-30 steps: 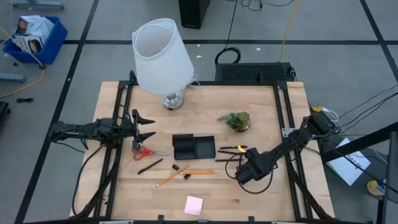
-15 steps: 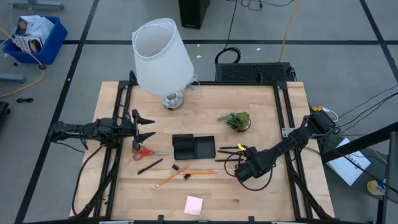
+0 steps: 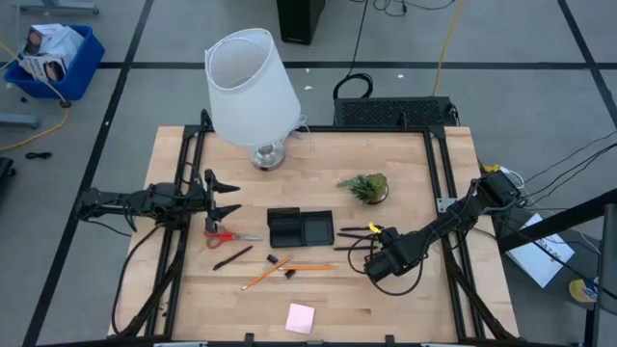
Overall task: Pick and place office supplies into organizer
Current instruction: Put the top right black binder clip into the black desk organizer
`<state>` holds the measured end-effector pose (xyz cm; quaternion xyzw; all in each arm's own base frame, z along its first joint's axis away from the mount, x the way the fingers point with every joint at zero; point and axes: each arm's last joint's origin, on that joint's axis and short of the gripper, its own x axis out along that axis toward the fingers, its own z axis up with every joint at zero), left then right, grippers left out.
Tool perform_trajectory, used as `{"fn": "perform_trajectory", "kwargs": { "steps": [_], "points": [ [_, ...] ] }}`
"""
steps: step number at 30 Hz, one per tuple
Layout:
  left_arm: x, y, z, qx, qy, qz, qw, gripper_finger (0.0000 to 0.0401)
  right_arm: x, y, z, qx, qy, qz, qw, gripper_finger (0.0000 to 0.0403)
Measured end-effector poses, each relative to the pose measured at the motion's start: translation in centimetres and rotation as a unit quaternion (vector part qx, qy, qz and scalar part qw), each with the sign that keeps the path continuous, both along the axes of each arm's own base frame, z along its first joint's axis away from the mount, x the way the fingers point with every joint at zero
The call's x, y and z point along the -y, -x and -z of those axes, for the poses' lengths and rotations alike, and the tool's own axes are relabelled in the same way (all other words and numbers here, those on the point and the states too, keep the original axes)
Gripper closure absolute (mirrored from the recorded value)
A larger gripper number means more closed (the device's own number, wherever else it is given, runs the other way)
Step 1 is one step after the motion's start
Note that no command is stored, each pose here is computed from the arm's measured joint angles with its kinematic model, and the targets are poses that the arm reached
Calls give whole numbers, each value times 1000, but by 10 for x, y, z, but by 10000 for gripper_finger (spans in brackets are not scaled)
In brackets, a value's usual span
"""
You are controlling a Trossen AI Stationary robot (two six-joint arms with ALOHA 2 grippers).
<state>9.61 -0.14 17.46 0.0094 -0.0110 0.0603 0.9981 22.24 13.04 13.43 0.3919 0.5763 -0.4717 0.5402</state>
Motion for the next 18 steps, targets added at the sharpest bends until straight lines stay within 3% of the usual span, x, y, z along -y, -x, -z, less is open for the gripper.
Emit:
{"fn": "perform_trajectory", "kwargs": {
  "steps": [18],
  "points": [
    [0,0,0,0,0,0,1000,146,0,1,0,1,8,-16,1000,238]
  ]
}}
